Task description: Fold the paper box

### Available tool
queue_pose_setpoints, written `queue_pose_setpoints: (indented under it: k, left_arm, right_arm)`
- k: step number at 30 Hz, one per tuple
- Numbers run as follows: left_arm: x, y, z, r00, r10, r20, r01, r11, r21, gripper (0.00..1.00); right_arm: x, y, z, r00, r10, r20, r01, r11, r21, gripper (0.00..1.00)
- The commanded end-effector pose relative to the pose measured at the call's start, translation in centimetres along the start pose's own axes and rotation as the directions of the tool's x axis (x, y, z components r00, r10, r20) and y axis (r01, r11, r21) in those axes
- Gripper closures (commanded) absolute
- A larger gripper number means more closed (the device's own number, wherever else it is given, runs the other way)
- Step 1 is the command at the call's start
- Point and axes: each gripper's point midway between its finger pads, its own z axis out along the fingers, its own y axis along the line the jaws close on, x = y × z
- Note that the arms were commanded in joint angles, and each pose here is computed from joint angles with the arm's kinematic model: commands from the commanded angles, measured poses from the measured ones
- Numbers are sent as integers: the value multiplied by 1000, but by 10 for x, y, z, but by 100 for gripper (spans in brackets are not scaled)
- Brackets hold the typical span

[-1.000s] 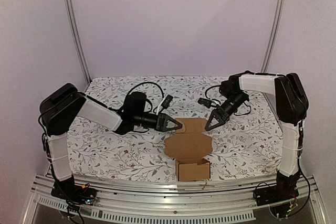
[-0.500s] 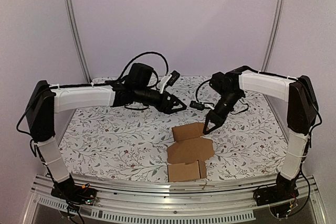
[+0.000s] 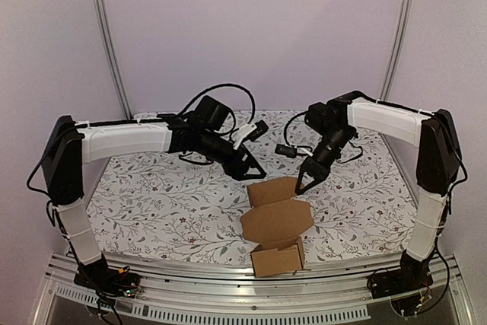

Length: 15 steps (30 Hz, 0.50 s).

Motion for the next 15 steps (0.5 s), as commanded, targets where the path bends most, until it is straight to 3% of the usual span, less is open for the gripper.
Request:
queue_pose_setpoints:
  k: [1, 5, 15]
  left_arm:
    - [16, -5, 25, 999, 16, -36, -14, 998, 57, 38]
    - [18, -8, 38, 999, 18, -45, -12, 994, 113, 45]
    - [28, -28, 48, 998, -18, -56, 33, 960, 278, 79]
  right_arm:
    - [-5, 17, -7, 999, -33, 25, 34, 998, -55, 99]
    - [-6, 20, -3, 999, -35, 20, 37, 995, -93, 98]
    - [-9, 6, 6, 1000, -5, 8, 6, 997, -82, 98]
